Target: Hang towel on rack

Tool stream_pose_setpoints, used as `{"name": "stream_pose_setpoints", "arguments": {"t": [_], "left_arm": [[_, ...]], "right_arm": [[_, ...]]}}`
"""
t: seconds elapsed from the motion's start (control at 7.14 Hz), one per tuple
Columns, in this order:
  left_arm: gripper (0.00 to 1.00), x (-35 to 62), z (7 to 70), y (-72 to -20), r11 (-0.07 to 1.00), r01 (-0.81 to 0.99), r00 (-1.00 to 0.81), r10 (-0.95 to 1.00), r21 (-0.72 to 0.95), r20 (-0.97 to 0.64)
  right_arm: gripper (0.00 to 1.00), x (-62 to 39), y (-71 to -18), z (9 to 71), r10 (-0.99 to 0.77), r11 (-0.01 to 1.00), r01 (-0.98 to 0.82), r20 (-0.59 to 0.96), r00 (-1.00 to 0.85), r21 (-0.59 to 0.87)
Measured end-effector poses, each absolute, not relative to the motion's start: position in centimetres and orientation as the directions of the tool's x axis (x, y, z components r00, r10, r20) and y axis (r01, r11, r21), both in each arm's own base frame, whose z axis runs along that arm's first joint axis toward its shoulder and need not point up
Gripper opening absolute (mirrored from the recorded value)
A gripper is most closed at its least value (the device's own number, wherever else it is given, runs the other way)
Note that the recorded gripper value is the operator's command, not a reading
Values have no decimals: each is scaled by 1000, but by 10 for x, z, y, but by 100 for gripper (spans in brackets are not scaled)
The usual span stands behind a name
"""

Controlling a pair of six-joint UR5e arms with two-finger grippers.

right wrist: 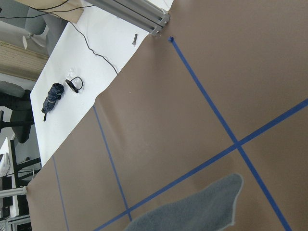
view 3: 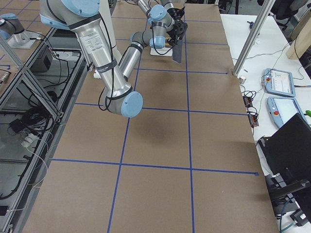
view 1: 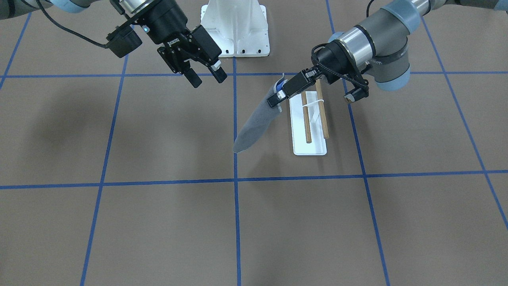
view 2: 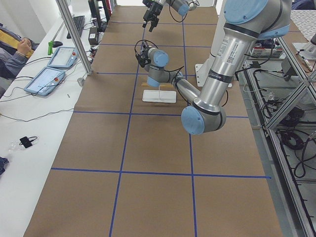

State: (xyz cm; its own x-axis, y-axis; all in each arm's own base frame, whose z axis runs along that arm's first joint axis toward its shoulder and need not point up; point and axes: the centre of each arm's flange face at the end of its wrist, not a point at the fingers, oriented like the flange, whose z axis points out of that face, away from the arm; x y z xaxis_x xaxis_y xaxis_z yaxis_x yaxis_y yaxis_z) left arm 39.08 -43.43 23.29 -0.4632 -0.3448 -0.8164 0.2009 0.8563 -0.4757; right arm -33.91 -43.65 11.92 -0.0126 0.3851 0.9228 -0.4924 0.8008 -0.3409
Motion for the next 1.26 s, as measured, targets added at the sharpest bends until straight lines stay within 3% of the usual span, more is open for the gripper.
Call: {"name": "stream_pose_setpoints", "arguments": {"t": [0.56,1.26], "left_arm": [[0,389,297,-349,899,359,-328,-131,-252,-936],[0,322,354,-330,847,483,-230,-120,-221,-966]], "right_arm": [[100,-307,-450,172,393,798,-526,916,83,-295],[100,-265,-472,231,410,775,-584,895,176,-240]]}}
